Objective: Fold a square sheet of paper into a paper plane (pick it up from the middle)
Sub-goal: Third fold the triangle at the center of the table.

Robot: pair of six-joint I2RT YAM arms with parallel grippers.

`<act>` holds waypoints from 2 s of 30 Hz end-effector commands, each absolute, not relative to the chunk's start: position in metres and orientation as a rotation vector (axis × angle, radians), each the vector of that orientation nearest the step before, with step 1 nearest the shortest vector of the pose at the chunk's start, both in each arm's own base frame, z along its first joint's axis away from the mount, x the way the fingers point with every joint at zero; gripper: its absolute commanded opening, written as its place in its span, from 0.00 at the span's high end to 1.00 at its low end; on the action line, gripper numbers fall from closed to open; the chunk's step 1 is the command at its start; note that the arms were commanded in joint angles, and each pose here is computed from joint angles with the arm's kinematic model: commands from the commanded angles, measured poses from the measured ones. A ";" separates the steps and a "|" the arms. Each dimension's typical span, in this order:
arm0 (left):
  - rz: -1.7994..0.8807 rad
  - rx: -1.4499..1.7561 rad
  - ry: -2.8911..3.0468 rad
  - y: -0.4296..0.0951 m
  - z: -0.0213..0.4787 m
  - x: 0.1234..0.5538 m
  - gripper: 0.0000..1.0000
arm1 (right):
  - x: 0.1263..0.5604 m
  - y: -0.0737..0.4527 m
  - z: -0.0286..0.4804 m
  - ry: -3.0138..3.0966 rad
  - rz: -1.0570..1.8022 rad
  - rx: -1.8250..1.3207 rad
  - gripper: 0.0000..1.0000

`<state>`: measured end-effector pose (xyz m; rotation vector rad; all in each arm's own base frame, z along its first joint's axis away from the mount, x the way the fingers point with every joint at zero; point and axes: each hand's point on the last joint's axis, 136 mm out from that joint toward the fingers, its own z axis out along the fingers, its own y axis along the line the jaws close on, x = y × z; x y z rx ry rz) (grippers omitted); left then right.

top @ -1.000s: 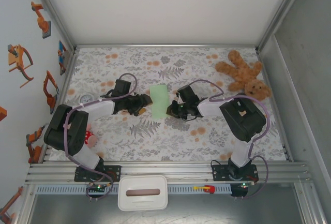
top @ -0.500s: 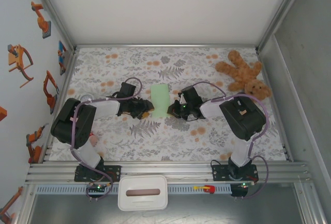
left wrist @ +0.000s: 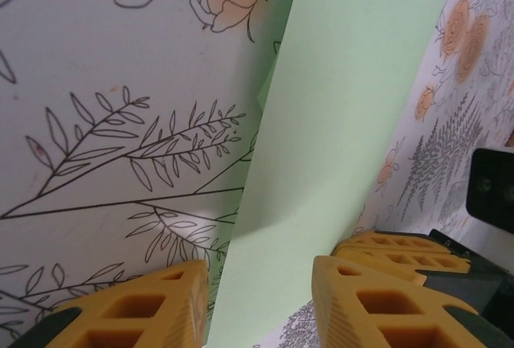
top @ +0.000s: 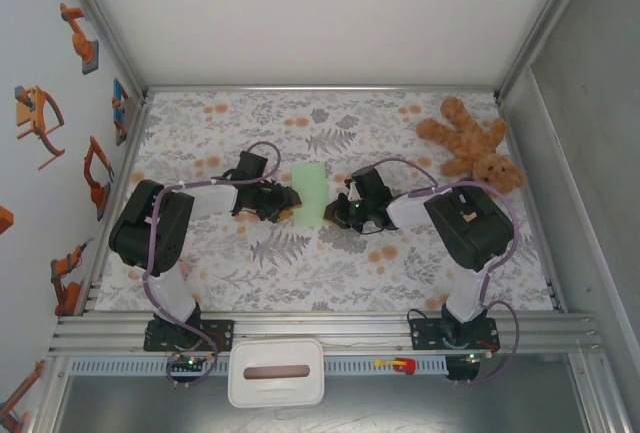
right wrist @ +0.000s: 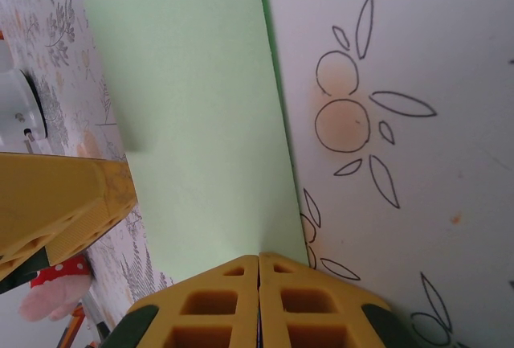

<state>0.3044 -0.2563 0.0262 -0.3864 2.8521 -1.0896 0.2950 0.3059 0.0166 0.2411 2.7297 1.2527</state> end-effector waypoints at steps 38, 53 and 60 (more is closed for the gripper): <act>-1.197 -0.349 2.856 -0.269 0.030 0.337 0.91 | 0.304 0.287 0.021 2.726 1.058 0.180 0.89; -1.198 -0.492 2.861 -0.268 0.044 0.338 0.92 | 0.322 0.295 0.103 2.352 0.582 -0.582 0.35; -1.182 -0.550 2.892 -0.267 0.046 0.337 0.92 | 0.292 0.336 0.095 2.167 0.484 -0.934 0.37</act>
